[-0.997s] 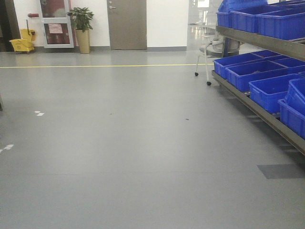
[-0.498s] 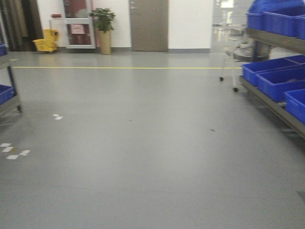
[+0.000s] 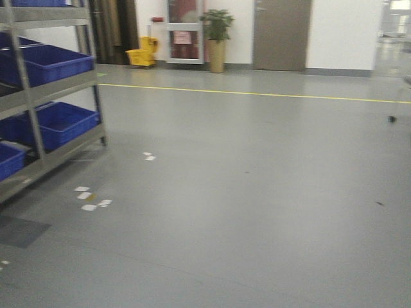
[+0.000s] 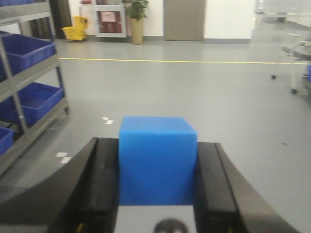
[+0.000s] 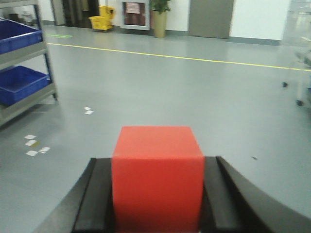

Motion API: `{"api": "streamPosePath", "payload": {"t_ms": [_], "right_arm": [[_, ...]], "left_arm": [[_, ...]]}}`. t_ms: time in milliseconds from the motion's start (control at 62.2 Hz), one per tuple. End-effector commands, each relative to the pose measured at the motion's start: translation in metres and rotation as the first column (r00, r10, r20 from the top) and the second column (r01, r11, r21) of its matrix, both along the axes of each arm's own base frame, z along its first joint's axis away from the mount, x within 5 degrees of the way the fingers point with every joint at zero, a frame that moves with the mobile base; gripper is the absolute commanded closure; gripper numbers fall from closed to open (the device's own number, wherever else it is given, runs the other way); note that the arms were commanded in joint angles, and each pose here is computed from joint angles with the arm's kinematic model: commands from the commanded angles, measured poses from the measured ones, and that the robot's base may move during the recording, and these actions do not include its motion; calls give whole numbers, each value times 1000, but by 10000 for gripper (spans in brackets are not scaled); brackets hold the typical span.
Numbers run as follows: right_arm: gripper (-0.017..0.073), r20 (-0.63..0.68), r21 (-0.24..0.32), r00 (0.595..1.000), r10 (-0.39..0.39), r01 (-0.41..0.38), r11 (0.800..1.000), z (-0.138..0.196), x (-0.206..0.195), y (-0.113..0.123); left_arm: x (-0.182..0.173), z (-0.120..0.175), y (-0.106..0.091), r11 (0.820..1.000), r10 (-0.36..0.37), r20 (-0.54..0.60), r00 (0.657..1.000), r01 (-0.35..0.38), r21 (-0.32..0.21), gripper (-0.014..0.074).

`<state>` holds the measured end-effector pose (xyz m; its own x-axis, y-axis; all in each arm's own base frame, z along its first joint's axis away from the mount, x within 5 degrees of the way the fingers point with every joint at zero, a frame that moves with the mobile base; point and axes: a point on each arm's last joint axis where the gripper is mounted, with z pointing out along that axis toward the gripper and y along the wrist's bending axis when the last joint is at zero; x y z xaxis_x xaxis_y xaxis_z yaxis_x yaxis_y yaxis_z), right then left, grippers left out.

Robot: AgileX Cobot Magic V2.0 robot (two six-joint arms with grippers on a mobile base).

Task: Sort and place red and blue blocks on shelf
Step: 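Drive the base across the floor up to the shelf of blue bins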

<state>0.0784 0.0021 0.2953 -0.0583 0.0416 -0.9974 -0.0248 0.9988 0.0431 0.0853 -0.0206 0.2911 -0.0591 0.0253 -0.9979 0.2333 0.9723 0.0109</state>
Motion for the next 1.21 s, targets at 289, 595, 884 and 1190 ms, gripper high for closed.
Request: {"api": "streamPosePath", "payload": {"t_ms": [289, 595, 884, 1190], "right_arm": [[496, 107, 1, 994, 2, -2, 1000, 17, 0, 0], [496, 107, 1, 994, 2, -2, 1000, 17, 0, 0], [496, 107, 1, 994, 2, -2, 1000, 17, 0, 0], [496, 107, 1, 994, 2, -2, 1000, 17, 0, 0]], "left_arm": [[0, 18, 2, 999, 27, 97, 995, -25, -29, 469], [0, 18, 2, 999, 27, 97, 995, -25, -29, 469], [0, 18, 2, 999, 27, 97, 995, -25, -29, 469], [0, 18, 2, 999, 27, 97, 995, -25, -29, 469]]}}
